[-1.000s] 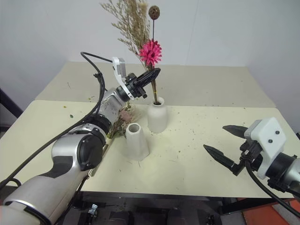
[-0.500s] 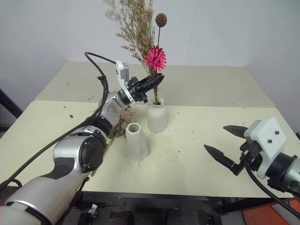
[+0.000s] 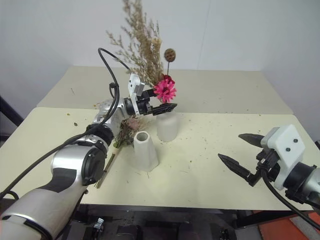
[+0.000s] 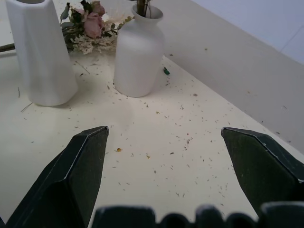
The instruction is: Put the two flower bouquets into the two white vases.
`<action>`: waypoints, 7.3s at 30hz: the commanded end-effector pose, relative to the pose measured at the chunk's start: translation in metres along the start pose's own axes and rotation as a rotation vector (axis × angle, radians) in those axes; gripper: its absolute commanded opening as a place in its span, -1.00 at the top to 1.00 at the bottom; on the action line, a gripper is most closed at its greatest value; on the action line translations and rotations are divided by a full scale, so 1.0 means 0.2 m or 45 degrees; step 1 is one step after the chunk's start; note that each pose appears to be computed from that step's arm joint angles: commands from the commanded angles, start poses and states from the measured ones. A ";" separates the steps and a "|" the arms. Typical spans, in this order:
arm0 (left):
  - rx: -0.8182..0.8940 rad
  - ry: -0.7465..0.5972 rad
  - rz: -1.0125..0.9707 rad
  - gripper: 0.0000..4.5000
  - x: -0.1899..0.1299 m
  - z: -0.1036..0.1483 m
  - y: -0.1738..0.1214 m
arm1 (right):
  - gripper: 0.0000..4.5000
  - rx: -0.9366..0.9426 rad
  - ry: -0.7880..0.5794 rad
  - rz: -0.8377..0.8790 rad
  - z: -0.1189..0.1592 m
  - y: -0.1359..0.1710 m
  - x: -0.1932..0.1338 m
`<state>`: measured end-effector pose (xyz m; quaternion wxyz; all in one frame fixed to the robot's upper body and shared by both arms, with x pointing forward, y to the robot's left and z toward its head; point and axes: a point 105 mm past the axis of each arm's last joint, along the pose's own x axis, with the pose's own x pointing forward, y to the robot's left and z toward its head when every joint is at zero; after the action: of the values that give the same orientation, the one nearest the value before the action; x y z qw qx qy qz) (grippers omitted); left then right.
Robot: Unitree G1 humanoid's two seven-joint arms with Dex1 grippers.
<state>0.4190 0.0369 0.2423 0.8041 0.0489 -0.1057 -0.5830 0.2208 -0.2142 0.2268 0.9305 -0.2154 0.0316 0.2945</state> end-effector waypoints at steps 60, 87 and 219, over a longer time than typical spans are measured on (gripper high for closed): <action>-1.162 0.792 0.557 -0.99 -1.08 -0.12 -0.22 | -1.00 -0.252 -0.119 0.541 0.23 0.23 0.17; -0.913 1.380 0.462 -0.99 -0.85 -0.36 -0.19 | -1.00 -0.167 -0.187 0.407 0.20 0.27 0.20; -0.259 -0.273 -0.576 0.96 -0.40 0.39 -0.28 | -1.00 -0.066 -0.052 0.265 0.11 0.18 0.08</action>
<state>0.3302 0.0981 0.2930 0.6430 -0.0973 -0.1037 -0.7526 0.2127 -0.1708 0.2229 0.8902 -0.2192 0.0462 0.3967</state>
